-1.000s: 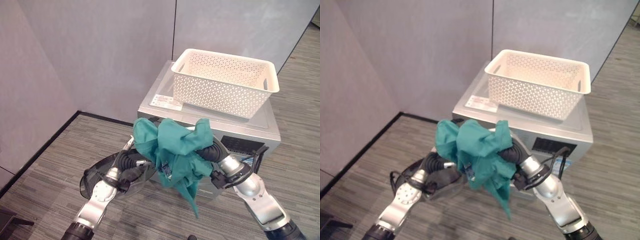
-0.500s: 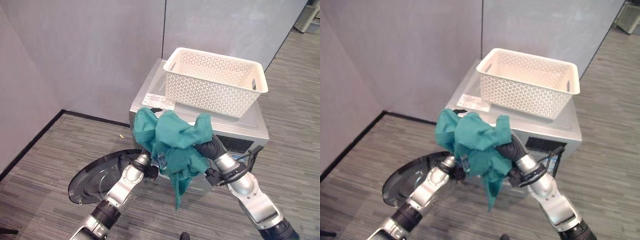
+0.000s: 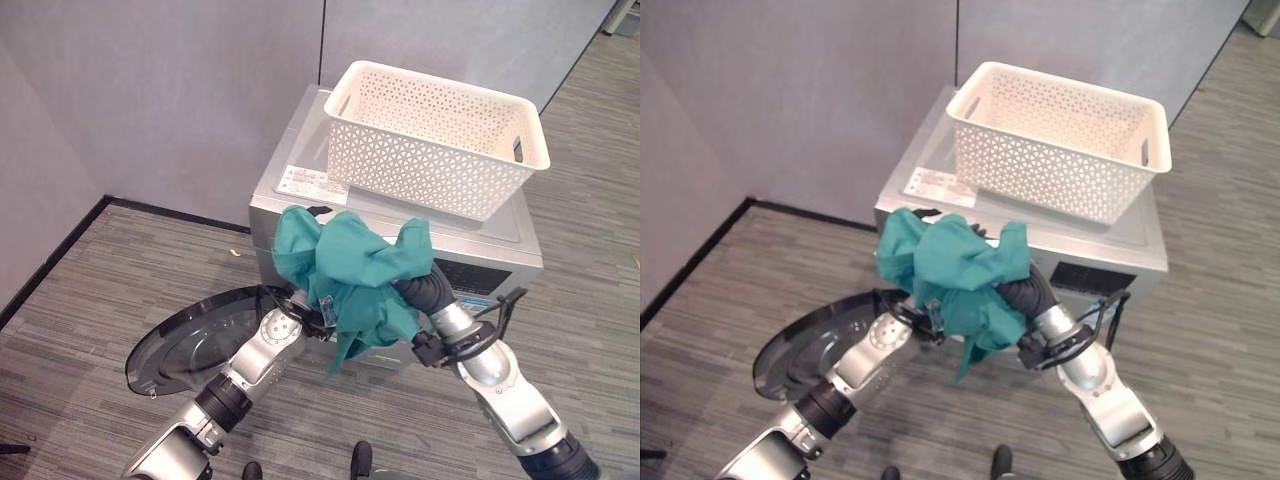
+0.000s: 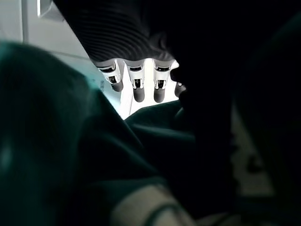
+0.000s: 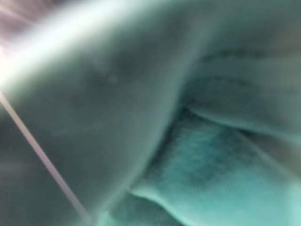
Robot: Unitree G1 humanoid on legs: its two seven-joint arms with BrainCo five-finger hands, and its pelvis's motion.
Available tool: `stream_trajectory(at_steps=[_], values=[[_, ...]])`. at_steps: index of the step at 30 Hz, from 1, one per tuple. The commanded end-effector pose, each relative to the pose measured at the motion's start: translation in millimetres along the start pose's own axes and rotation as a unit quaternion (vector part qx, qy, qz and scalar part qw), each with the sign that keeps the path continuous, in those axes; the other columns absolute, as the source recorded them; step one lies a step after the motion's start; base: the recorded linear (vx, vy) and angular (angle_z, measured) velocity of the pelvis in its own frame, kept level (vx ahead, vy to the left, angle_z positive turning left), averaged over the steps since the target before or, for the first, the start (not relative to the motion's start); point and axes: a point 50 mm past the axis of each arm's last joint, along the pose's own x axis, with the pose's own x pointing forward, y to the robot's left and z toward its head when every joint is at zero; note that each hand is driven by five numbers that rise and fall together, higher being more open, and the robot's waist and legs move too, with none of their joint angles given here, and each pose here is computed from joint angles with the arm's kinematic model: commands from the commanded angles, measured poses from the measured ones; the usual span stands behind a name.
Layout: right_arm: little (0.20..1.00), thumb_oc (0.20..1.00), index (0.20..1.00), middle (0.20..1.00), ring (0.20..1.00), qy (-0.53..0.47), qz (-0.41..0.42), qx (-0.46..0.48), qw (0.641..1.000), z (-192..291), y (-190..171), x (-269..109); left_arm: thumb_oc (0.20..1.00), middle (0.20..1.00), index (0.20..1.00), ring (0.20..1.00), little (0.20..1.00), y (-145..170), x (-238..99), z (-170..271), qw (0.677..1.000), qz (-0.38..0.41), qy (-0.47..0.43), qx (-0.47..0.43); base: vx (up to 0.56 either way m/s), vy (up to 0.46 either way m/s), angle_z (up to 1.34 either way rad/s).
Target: Grab the laundry basket,head to the washer,open it,put in the laundry and shut it.
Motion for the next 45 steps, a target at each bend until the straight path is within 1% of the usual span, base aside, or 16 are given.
stream_trajectory(at_steps=[1, 4, 6, 8, 13, 14, 17, 19, 23, 26, 30, 34, 38, 44, 45], values=[[0.2, 0.2, 0.2, 0.2, 0.2, -0.067, -0.025, -0.003, 0.997, 25, -15, 9, 1.0, 1.0, 1.0, 1.0, 1.0, -25, 22, 32, 0.996, -0.069, -0.065, -0.001, 0.01, 0.033, 0.0], [0.2, 0.2, 0.2, 0.2, 0.2, -0.061, -0.031, -0.005, 0.998, 24, -17, 5, 1.0, 1.0, 1.0, 1.0, 1.0, -30, 14, 22, 0.995, -0.092, -0.044, 0.0, 0.0, 0.021, 0.0], [0.2, 0.2, 0.2, 0.2, 0.2, -0.055, -0.037, -0.004, 0.998, 22, -18, 4, 1.0, 1.0, 1.0, 1.0, 1.0, -40, 12, 11, 0.993, -0.117, -0.018, 0.009, -0.04, 0.032, 0.01], [0.2, 0.2, 0.2, 0.2, 0.2, -0.055, -0.04, -0.001, 0.998, 22, -18, 3, 1.0, 1.0, 1.0, 1.0, 1.0, -45, 13, 8, 0.992, -0.127, -0.013, 0.017, -0.03, 0.015, 0.05], [0.2, 0.2, 0.2, 0.2, 0.2, -0.062, -0.04, 0.008, 0.997, 25, -15, 8, 1.0, 1.0, 1.0, 1.0, 1.0, -64, 14, -5, 0.98, -0.18, 0.012, 0.08, -0.09, 0.009, 0.08], [0.2, 0.2, 0.2, 0.2, 0.2, -0.069, -0.041, 0.007, 0.997, 27, -15, 10, 1.0, 1.0, 1.0, 1.0, 1.0, -69, 14, -9, 0.973, -0.202, 0.015, 0.112, -0.1, 0.018, 0.07], [0.2, 0.2, 0.2, 0.2, 0.2, -0.074, -0.042, 0.002, 0.996, 28, -16, 13, 1.0, 1.0, 1.0, 1.0, 1.0, -73, 13, -15, 0.966, -0.22, 0.024, 0.133, -0.07, 0.014, 0.01], [0.2, 0.2, 0.2, 0.2, 0.2, -0.082, -0.044, -0.006, 0.996, 31, -17, 14, 1.0, 1.0, 1.0, 1.0, 1.0, -76, 11, -19, 0.954, -0.247, 0.027, 0.17, -0.05, 0.022, -0.01], [0.2, 0.2, 0.2, 0.2, 0.2, -0.087, -0.052, -0.015, 0.995, 33, -23, 14, 1.0, 1.0, 1.0, 1.0, 1.0, -74, 7, -18, 0.942, -0.269, 0.021, 0.201, 0.0, 0.0, 0.0], [0.2, 0.2, 0.2, 0.2, 0.2, -0.092, -0.058, -0.025, 0.994, 35, -29, 11, 1.0, 1.0, 1.0, 1.0, 1.0, -61, -5, -18, 0.931, -0.282, 0.018, 0.233, 0.0, 0.0, 0.0], [0.2, 0.2, 0.2, 0.2, 0.2, -0.089, -0.059, -0.031, 0.994, 34, -31, 9, 1.0, 1.0, 1.0, 1.0, 1.0, -53, -14, -19, 0.923, -0.291, 0.022, 0.253, 0.0, 0.0, 0.0], [0.2, 0.2, 0.2, 0.2, 0.2, -0.09, -0.063, -0.035, 0.993, 35, -32, 9, 1.0, 1.0, 1.0, 1.0, 1.0, -51, -17, -20, 0.921, -0.29, 0.024, 0.257, -0.01, 0.001, 0.03], [0.2, 0.2, 0.2, 0.2, 0.2, -0.092, -0.071, -0.037, 0.993, 35, -32, 10, 1.0, 1.0, 1.0, 1.0, 1.0, -52, -17, -23, 0.929, -0.28, 0.028, 0.242, 0.0, 0.0, 0.0], [0.2, 0.2, 0.2, 0.2, 0.2, -0.09, -0.087, -0.04, 0.991, 35, -33, 10, 1.0, 1.0, 1.0, 1.0, 1.0, -64, -4, -19, 0.951, -0.25, 0.018, 0.183, 0.0, -0.002, 0.04], [0.2, 0.2, 0.2, 0.2, 0.2, -0.09, -0.089, -0.041, 0.991, 35, -33, 11, 0.805, 0.805, 0.805, 0.805, 0.805, -67, -1, -18, 0.952, -0.247, 0.017, 0.178, -0.01, -0.006, 0.08]])
